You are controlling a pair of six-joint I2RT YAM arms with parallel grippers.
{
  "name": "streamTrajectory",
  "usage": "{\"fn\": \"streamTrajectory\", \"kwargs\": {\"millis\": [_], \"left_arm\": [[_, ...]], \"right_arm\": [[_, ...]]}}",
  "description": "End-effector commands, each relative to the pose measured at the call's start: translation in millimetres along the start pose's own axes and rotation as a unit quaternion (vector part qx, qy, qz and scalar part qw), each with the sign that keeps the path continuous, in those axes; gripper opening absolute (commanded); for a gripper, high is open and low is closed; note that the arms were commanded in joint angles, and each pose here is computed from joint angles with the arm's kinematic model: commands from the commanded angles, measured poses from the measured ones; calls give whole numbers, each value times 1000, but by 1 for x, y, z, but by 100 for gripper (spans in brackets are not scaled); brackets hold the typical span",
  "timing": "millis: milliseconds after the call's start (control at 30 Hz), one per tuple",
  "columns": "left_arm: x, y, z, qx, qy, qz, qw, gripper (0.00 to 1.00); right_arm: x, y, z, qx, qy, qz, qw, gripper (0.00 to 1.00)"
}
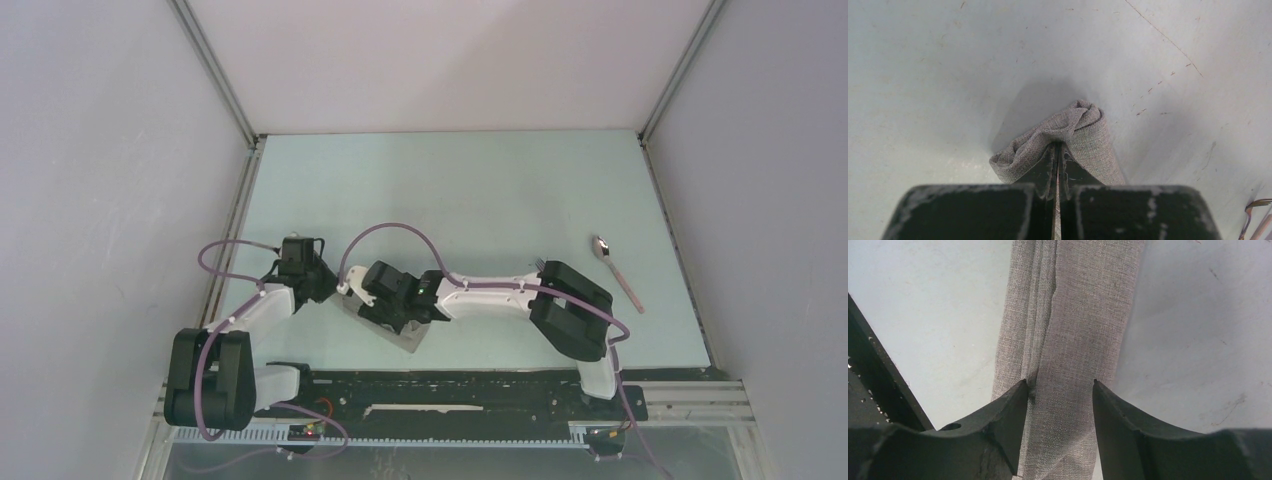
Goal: Fold the napkin into a case and place the utensils inside
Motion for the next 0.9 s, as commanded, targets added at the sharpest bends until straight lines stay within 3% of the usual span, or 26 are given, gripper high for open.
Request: {"fn": "streamTrajectory", "kwargs": {"millis": [0,200,400,667,700,867], "left_arm": [[4,3,15,17,-34,0,999,0],[4,3,15,16,-35,0,999,0],[3,3,16,17,-37,-1,999,0],[-1,1,16,22,-39,-3,999,0],[-2,1,14,22,-38,-1,999,3],[-29,3,16,-7,-44,-12,999,38]], "right_arm": [[-1,-8,6,8,-3,-14,1000,60],[8,-1,12,-2,10,-3,1000,62],[15,3,11,-13,36,3,999,59],[2,-10,10,-4,47,-19,999,32],[-1,-12,10,-1,46,-23,999,29],[-5,-15,7,22,31,-28,999,12]]}}
Point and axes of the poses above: each gripper's point midway between its finger pads, its own x axis out along the fingers, its own z axis along the line the jaws close on, y = z × x, the point moved 4 cm from there along -x, back along the fingers, and after that the axes turned 1 degree about x, right-handed, at the moved point
